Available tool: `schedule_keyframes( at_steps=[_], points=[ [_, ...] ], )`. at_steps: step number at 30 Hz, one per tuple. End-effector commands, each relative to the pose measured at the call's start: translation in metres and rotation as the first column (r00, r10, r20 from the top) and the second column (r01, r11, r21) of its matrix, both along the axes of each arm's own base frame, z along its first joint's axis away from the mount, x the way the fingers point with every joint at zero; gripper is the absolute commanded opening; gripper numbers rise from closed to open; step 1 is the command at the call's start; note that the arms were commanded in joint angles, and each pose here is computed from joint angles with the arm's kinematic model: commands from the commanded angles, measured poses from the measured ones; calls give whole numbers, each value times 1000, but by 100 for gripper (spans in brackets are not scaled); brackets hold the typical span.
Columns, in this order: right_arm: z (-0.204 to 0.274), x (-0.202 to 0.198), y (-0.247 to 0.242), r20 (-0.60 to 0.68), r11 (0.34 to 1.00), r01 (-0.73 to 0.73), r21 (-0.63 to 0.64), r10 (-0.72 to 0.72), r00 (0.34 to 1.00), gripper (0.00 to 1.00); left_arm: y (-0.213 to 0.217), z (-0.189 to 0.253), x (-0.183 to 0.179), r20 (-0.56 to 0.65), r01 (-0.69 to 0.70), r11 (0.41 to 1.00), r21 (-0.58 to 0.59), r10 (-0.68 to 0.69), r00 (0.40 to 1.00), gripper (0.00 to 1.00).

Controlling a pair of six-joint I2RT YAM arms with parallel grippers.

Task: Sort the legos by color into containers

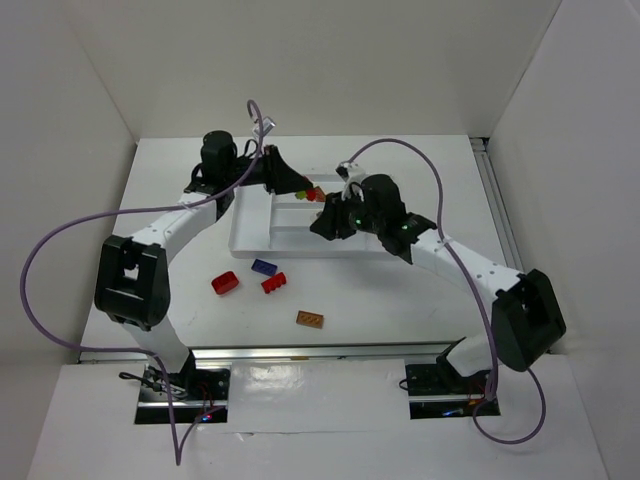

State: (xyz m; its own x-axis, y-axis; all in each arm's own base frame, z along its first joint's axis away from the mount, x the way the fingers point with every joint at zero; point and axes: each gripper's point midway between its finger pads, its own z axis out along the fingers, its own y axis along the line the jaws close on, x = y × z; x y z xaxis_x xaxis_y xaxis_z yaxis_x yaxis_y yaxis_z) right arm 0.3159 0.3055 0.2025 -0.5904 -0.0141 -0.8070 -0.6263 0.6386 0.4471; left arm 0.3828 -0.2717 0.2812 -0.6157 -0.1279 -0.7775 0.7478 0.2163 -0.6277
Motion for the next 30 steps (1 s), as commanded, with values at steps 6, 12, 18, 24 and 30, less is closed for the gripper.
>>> schedule_keyframes(
  at_steps=[6,12,18,24,30],
  points=[
    [-12,37,-70,37,886,446,-128,-445,895,11,56,-17,43,-7,-361,900,242,374,927,0],
    [-54,81,-57,-9,827,499,-258,-518,855,16,80,-38,43,-46,-484,808,335,527,848,0],
    [-84,114,-46,-30,796,530,-293,-561,827,22,82,-58,33,-98,-484,801,351,546,832,0],
    [-105,129,-44,-15,771,542,-336,-580,815,39,75,-65,27,-151,-447,828,337,517,843,0],
    [-111,135,-47,-9,746,552,-372,-598,802,81,75,-67,28,-150,-443,827,345,515,844,0]
  ],
)
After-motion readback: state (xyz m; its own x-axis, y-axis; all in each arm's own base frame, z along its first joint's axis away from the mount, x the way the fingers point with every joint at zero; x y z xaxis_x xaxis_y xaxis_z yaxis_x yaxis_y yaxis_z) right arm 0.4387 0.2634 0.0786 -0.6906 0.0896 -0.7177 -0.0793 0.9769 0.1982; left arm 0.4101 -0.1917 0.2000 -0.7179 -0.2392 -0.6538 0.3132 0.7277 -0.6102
